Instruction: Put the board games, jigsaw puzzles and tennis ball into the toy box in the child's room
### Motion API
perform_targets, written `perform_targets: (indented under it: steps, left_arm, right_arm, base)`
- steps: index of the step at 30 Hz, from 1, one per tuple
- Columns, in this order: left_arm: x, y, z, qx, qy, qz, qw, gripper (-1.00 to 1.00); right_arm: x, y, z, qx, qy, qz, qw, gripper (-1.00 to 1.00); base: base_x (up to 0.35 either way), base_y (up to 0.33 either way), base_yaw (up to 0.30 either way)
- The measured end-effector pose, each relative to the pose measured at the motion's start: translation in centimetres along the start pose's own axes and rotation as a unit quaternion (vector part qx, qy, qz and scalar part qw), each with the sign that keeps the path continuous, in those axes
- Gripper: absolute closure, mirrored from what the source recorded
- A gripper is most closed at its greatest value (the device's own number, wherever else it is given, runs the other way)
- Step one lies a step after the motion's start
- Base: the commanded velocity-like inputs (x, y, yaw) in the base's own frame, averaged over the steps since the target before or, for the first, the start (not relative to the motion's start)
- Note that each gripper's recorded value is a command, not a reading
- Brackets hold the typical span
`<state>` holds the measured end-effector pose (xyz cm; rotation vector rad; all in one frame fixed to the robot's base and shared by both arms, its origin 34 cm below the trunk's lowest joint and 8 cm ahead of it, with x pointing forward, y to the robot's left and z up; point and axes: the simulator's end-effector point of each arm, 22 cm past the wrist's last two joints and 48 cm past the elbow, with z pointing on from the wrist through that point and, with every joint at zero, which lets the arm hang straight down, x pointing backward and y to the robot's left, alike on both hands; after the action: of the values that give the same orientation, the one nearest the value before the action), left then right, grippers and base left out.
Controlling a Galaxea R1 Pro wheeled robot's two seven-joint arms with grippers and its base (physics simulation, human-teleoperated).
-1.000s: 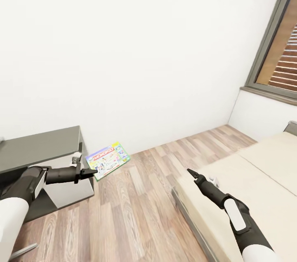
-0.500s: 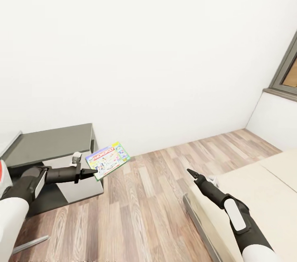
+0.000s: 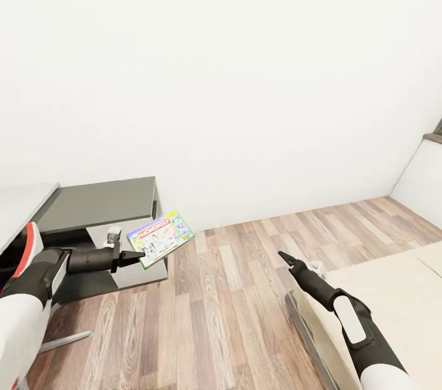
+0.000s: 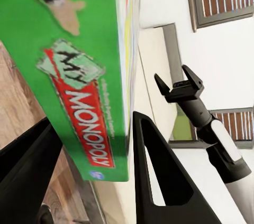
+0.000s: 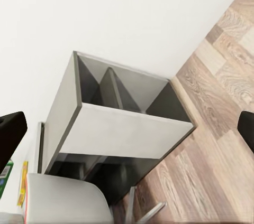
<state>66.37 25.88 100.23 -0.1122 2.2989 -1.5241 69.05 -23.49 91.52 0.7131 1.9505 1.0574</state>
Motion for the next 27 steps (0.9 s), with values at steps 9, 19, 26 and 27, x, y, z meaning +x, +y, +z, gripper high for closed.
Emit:
perform_targets:
  steps: [9,19,26,27]
  left_arm:
    - [0.0,0.7,-0.3,-0.004,-0.001,-0.006,1.0000,1.00]
    - [0.1,1.5,-0.3,-0.008,0.001,-0.011,0.9999,1.00]
    - [0.3,1.9,-0.1,-0.009,0.003,-0.015,0.9998,1.00]
    - [0.3,2.0,-0.1,-0.009,0.004,-0.016,0.9998,1.00]
  right_arm:
    - [0.3,-0.6,0.1,0.005,0.003,0.002,1.0000,-1.00]
    - [0.6,-1.3,0.3,0.010,0.005,0.004,0.9999,-1.00]
    - [0.8,-1.7,0.4,0.014,0.007,0.006,0.9999,-1.00]
    - [0.9,-1.8,0.4,0.014,0.007,0.006,0.9999,-1.00]
  base:
    - [0.000,0.000,0.198]
    - [0.000,0.000,0.198]
    - [0.000,0.000,0.198]
    - [0.000,0.000,0.197]
